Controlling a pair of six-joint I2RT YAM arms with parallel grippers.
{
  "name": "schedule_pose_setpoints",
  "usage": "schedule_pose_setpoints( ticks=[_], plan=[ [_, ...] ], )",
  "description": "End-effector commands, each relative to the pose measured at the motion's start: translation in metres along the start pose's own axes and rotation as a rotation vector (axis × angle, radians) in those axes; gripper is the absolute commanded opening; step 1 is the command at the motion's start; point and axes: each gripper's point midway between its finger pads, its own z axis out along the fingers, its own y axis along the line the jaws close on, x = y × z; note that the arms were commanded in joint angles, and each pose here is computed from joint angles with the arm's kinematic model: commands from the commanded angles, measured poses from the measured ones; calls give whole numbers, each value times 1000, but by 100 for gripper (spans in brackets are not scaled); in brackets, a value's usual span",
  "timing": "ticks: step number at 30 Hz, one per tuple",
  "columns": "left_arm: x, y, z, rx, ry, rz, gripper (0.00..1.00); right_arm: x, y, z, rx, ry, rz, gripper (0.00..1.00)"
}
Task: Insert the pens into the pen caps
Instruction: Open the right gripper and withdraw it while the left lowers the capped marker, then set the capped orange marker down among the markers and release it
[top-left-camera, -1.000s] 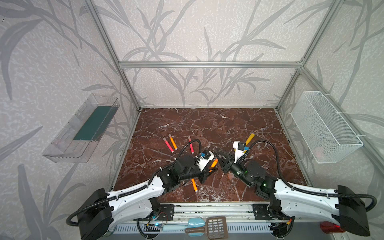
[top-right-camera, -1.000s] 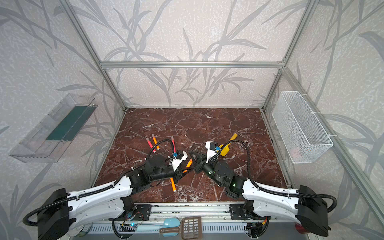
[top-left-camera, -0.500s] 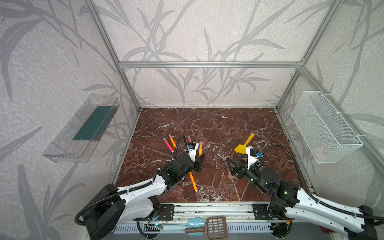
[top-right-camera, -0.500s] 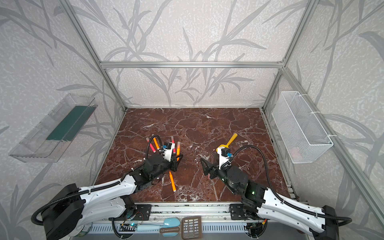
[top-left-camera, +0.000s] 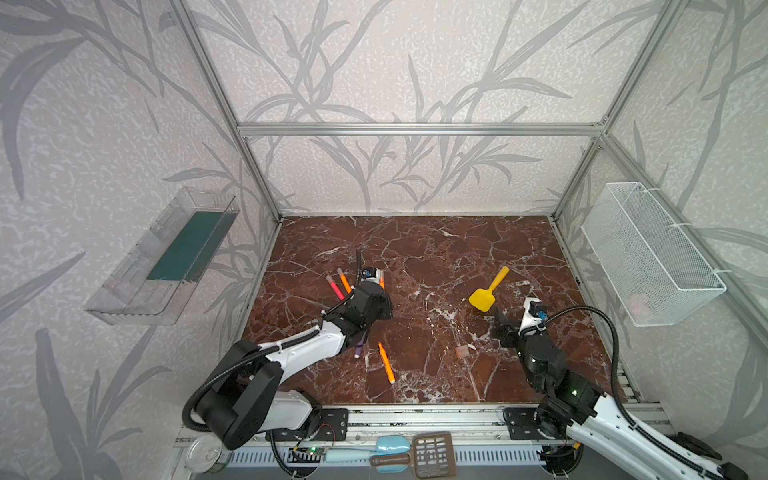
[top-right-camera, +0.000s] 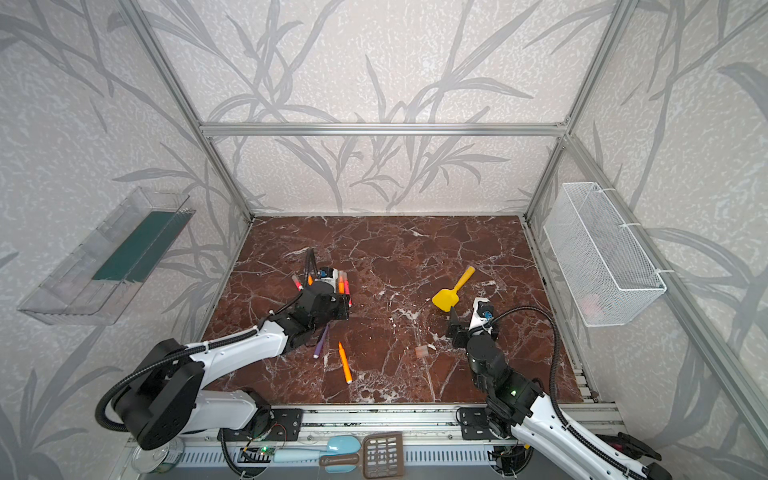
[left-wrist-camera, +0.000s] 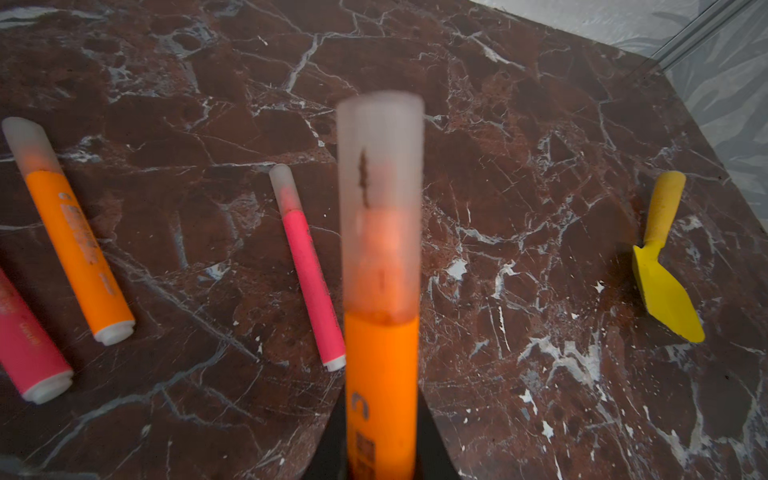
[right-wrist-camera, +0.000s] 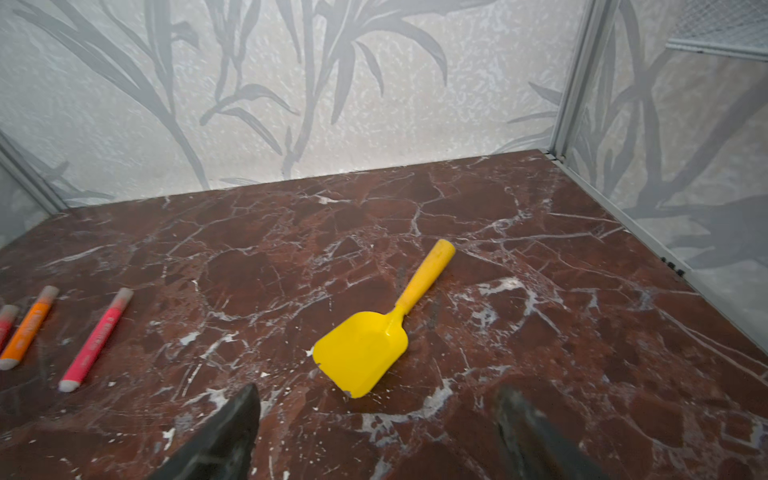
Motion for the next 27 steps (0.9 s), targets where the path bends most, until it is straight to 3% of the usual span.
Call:
schedule_pose_setpoints(
  ticks=[1, 7, 11, 19, 27],
  plan=[
    [2, 16, 12, -86, 47, -25, 0, -9, 0, 4, 13, -29, 18, 86],
    [4, 51, 49, -163, 119, -110, 0, -6, 7, 12, 21, 16, -16, 86],
    [1, 84, 58, -305, 146, -156, 0, -3, 8, 18, 49, 48, -35, 86],
    [7, 87, 77, -318, 203, -142, 0, 1, 12, 27, 81, 96, -71, 86],
    [11, 90, 88, -333, 238, -157, 22, 0, 11, 26, 79, 90, -63, 86]
  ],
)
